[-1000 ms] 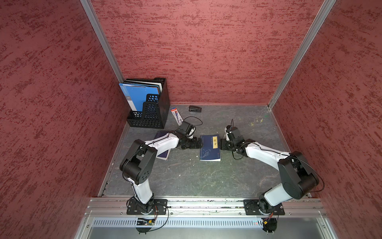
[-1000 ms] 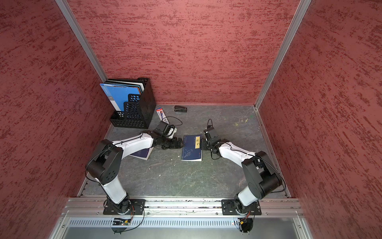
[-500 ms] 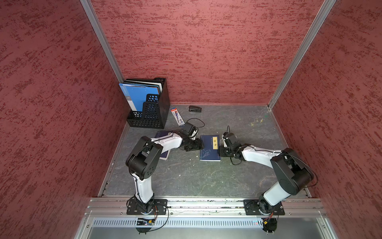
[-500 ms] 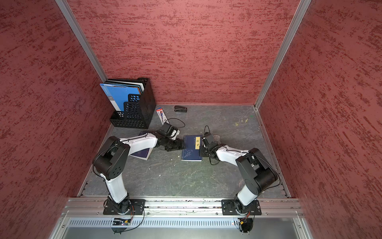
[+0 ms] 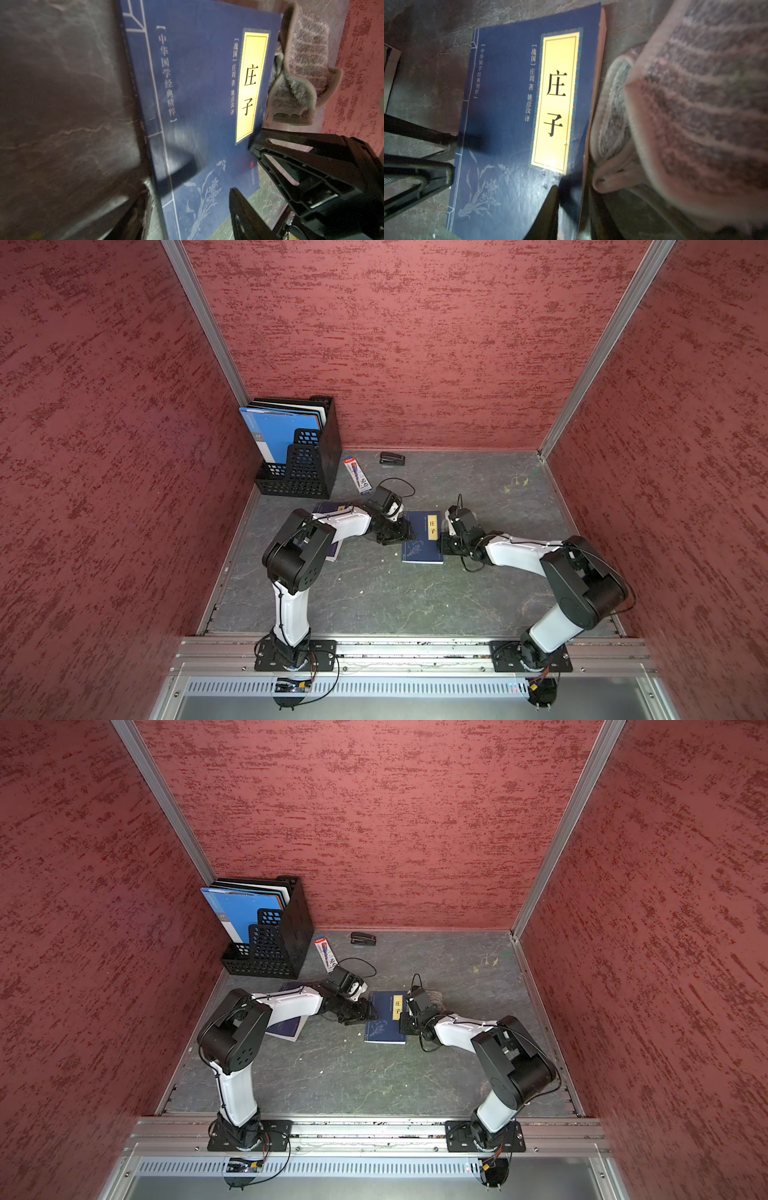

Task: Wipe the cover of the book
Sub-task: Pick up the book from the center of the board.

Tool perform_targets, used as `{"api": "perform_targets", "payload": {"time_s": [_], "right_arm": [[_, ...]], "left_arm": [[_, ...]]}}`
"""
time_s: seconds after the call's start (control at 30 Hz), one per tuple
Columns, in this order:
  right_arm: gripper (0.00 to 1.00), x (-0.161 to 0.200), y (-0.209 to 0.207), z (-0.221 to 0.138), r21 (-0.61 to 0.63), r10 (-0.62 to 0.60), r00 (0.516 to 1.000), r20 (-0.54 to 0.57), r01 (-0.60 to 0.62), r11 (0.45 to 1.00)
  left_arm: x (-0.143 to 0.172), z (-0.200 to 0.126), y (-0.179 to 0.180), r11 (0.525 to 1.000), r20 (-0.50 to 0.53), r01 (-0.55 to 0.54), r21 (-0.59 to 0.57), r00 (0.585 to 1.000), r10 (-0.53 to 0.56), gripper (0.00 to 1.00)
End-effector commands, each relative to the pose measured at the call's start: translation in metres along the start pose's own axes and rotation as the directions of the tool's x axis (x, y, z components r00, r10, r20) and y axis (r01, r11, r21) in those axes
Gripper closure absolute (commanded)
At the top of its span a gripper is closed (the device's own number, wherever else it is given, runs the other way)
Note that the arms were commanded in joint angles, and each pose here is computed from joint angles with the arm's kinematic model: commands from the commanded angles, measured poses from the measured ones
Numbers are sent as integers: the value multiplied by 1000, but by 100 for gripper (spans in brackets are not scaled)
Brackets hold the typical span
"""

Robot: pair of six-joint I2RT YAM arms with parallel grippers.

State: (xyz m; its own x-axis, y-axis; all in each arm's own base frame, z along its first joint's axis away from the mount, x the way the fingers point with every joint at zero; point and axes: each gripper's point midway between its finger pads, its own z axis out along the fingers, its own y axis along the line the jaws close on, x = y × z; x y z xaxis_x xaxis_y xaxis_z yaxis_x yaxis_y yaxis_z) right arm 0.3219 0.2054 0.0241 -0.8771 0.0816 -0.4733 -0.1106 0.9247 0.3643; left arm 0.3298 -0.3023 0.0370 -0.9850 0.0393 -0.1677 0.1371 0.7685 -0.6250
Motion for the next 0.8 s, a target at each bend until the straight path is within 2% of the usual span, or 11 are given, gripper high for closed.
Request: {"api": "perform_targets", "payload": {"time_s": [0.0, 0.33, 0.5, 0.63, 0.77], "right_arm": [[75, 27, -11, 6, 27, 10, 997, -74, -8, 1000], [75, 33, -11, 12, 16, 9, 996, -88, -8, 1000], [75, 35, -12, 14, 15, 8, 996, -93, -6, 1000], [76, 36, -13, 16, 16, 5, 995, -96, -4, 1000], [75, 37, -13, 18, 17, 1, 995, -101, 0, 1000]], "left_arm": [[-4, 8, -12, 998, -7, 8, 66, 1000, -8, 43], [-21, -5, -38, 986, 46, -27, 162, 999, 19, 65], [-24, -8, -48, 972, 54, -27, 232, 998, 15, 66], [-25, -10, -49, 971, 63, -28, 236, 998, 14, 66], [-27, -12, -52, 966, 60, -22, 259, 998, 7, 61]]}}
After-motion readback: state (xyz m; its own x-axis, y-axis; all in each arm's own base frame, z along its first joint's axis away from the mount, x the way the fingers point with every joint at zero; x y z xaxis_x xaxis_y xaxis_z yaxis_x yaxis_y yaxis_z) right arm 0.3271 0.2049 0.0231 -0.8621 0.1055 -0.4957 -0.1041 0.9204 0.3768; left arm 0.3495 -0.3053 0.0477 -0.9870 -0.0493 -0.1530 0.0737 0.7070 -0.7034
